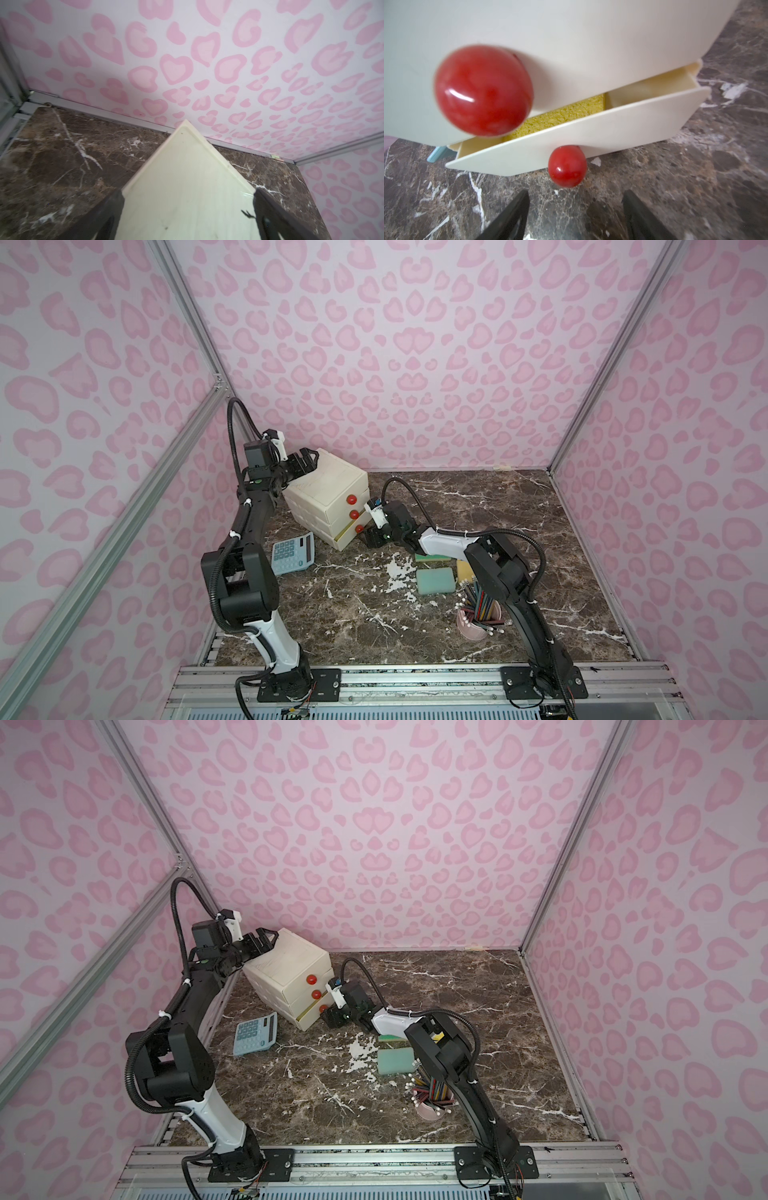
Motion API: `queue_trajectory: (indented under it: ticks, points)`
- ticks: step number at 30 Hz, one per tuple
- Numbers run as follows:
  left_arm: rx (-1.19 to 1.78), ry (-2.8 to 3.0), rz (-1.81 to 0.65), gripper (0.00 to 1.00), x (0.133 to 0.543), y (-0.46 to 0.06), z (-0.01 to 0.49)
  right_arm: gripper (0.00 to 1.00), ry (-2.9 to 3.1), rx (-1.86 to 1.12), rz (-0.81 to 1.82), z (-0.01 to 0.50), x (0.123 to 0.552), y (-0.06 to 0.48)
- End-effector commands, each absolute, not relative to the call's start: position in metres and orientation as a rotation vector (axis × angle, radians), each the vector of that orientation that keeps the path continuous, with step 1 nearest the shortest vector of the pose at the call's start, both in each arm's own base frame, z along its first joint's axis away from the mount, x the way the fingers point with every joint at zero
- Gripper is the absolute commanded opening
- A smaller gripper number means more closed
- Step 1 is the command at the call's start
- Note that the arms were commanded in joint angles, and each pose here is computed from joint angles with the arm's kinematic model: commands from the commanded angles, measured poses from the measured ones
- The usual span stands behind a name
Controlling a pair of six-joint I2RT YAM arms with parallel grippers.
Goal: Take the sponge out of the drawer
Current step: Open the drawer in the storage box.
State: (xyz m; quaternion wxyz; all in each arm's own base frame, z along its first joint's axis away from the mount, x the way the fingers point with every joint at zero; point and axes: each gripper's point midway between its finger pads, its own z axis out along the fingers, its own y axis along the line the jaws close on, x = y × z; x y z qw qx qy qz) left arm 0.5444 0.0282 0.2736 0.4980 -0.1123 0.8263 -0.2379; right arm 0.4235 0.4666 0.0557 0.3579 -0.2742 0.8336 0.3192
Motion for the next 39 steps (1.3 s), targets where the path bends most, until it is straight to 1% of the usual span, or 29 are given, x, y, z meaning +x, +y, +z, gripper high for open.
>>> queue_trajectory:
  ticks: [1, 8, 14, 19, 25, 29, 33, 39]
  points:
    - [-0.308, 2.029, -0.569, 1.00, 0.547, 0.036, 0.267, 0.70, 2.108, -0.666, 0.850, 0.063, 0.428, 0.470]
    - [-0.314, 2.061, -0.575, 0.99, 0.555, 0.041, 0.252, 0.67, 2.104, -0.662, 0.889, 0.055, 0.433, 0.481]
    - [-0.298, 2.049, -0.568, 0.99, 0.557, 0.043, 0.256, 0.63, 2.107, -0.678, 0.919, 0.049, 0.436, 0.490]
    - [-0.276, 2.057, -0.591, 0.99, 0.559, 0.039, 0.254, 0.62, 2.102, -0.682, 0.928, 0.044, 0.437, 0.492]
    - [-0.283, 2.068, -0.591, 0.99, 0.560, 0.040, 0.250, 0.54, 2.083, -0.668, 0.922, 0.046, 0.439, 0.490]
    - [-0.284, 2.075, -0.584, 0.98, 0.560, 0.041, 0.247, 0.53, 2.072, -0.664, 0.928, 0.047, 0.439, 0.488]
    - [-0.285, 2.076, -0.585, 0.98, 0.560, 0.041, 0.246, 0.44, 2.076, -0.664, 0.924, 0.046, 0.440, 0.488]
    - [-0.287, 2.080, -0.586, 0.98, 0.559, 0.040, 0.243, 0.43, 2.059, -0.658, 0.920, 0.050, 0.440, 0.486]
